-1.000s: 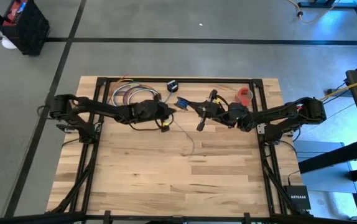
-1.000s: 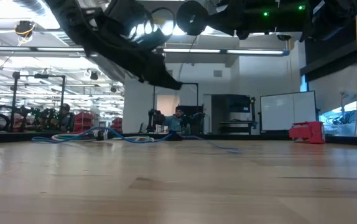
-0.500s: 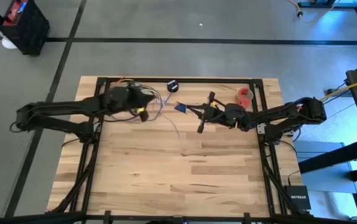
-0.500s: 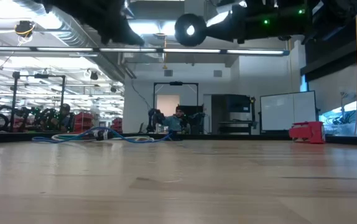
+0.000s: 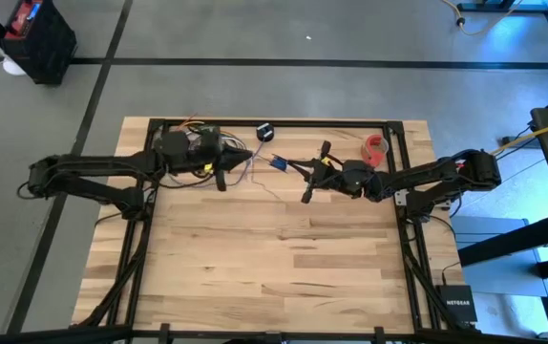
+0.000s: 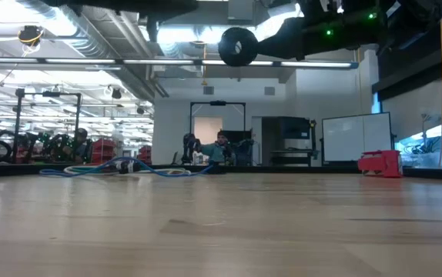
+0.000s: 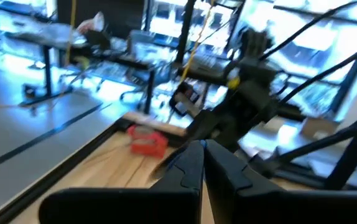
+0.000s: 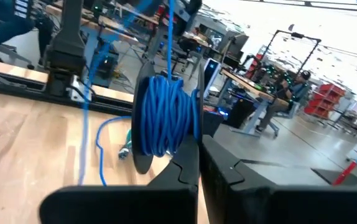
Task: Coil cords
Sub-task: Coil the blue wire onto the black spool
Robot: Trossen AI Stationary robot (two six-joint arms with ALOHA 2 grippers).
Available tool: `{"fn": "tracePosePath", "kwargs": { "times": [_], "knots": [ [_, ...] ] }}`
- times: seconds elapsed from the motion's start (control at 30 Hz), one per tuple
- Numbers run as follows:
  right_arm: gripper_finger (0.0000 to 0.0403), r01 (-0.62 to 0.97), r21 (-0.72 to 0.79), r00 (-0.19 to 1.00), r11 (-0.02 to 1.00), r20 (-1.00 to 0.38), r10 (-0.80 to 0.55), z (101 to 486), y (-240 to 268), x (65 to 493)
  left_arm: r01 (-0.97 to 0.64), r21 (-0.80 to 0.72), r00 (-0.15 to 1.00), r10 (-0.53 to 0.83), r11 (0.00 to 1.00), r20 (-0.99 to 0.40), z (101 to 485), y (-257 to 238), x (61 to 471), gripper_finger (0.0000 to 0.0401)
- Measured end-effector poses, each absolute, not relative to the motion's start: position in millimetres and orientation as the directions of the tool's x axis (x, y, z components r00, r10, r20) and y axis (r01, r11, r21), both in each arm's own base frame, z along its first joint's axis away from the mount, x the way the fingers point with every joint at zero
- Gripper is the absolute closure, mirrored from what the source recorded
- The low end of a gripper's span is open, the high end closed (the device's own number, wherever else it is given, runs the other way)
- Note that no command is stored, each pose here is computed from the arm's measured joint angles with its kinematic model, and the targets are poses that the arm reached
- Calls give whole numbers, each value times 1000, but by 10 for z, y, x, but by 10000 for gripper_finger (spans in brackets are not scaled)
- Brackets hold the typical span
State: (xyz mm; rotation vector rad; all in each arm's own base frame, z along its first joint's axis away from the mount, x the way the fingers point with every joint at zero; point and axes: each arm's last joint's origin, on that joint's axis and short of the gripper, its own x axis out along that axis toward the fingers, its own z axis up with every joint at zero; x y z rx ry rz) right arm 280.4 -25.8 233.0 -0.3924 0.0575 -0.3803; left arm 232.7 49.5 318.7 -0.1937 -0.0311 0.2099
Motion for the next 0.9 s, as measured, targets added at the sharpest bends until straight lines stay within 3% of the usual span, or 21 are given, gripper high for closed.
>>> {"fn": "tracePosePath", "kwargs": {
  "times": [0.4,0.9],
  "knots": [
    [398,375,-357,918,855,15,-397,2385,-266,2835,-102,-127,994,105,987,18,3255,279,3048,399],
    [398,400,-215,915,891,29,-403,2497,-273,2890,-170,-23,978,166,985,-130,3004,254,3485,399]
  ]
}}
